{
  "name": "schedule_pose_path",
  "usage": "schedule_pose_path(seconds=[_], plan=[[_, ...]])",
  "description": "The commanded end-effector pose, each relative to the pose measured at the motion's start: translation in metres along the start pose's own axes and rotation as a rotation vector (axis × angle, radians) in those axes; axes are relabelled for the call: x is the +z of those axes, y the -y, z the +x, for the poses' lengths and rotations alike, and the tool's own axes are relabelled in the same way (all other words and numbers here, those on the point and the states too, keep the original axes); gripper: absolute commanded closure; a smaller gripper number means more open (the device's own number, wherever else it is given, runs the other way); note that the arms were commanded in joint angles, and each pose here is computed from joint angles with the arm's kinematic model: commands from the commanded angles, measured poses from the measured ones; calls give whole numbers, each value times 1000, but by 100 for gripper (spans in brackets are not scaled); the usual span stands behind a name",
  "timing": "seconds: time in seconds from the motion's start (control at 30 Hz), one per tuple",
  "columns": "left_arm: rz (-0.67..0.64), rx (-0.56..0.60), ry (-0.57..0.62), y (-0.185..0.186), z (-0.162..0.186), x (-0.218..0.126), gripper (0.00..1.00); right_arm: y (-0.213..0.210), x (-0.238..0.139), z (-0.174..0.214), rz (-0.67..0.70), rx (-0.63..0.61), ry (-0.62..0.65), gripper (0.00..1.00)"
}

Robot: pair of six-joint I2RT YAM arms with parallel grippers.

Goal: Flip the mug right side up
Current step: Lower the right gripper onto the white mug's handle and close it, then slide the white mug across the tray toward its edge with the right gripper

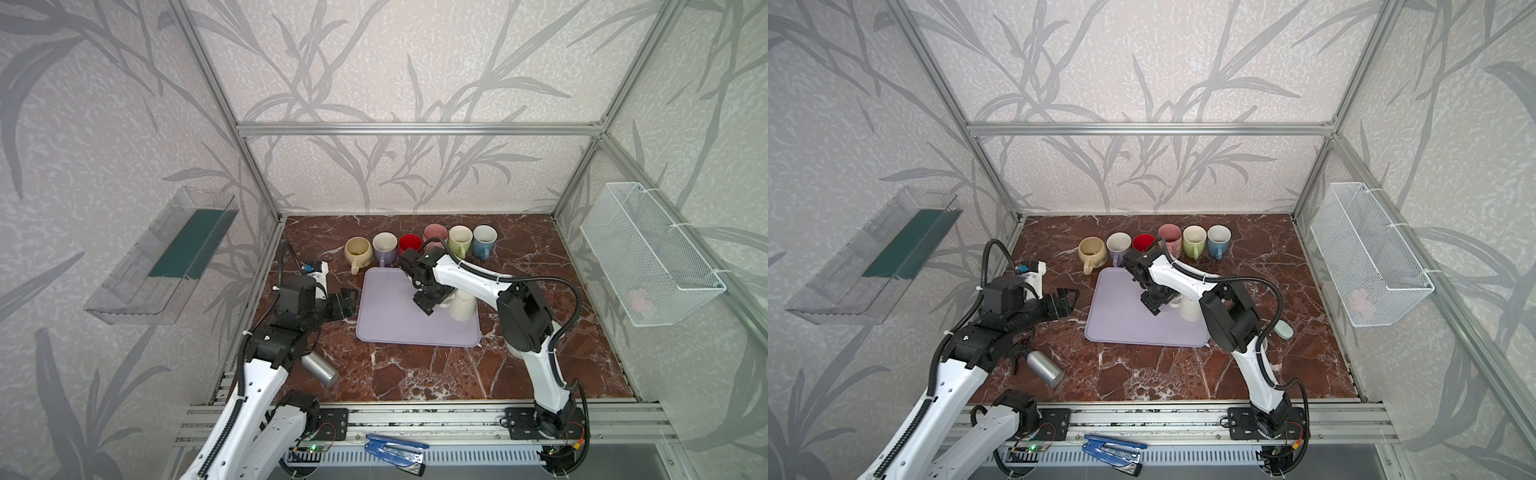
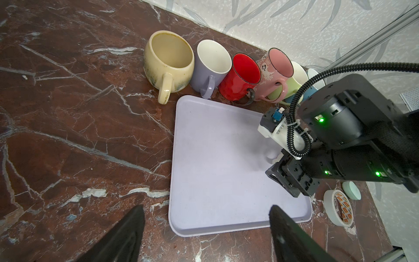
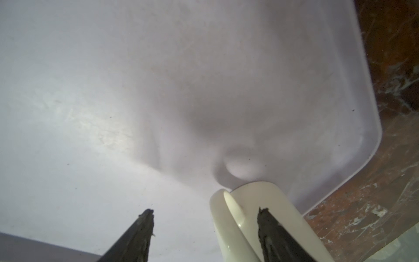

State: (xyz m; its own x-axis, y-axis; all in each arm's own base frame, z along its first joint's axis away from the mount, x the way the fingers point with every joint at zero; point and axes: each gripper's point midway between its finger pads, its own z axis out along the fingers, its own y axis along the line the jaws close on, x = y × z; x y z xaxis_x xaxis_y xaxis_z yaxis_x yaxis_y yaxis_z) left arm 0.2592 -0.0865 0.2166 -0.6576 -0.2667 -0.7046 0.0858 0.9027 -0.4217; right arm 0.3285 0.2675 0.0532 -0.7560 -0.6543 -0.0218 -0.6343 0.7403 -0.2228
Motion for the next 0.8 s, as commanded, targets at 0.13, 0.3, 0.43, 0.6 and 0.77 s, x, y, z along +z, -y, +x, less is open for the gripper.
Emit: schedule_pose_path(seconds=[0.13, 0.3, 0.43, 0.6, 0.77], plan=[[-10, 16, -11, -2, 3, 1, 16, -5, -5, 10, -29, -10, -14, 28], [-10, 16, -14, -2, 4, 2, 16, -10, -7, 18, -37, -13, -18, 28], [-10, 16, -13, -2, 3, 1, 16, -14, -12, 26, -51, -10, -9, 28], [-12, 14, -19, -3, 4, 3, 16, -20, -21, 34, -67, -9, 11, 28], [-11, 13, -23, -3, 5, 4, 16, -26, -28, 44, -103, -9, 18, 28]])
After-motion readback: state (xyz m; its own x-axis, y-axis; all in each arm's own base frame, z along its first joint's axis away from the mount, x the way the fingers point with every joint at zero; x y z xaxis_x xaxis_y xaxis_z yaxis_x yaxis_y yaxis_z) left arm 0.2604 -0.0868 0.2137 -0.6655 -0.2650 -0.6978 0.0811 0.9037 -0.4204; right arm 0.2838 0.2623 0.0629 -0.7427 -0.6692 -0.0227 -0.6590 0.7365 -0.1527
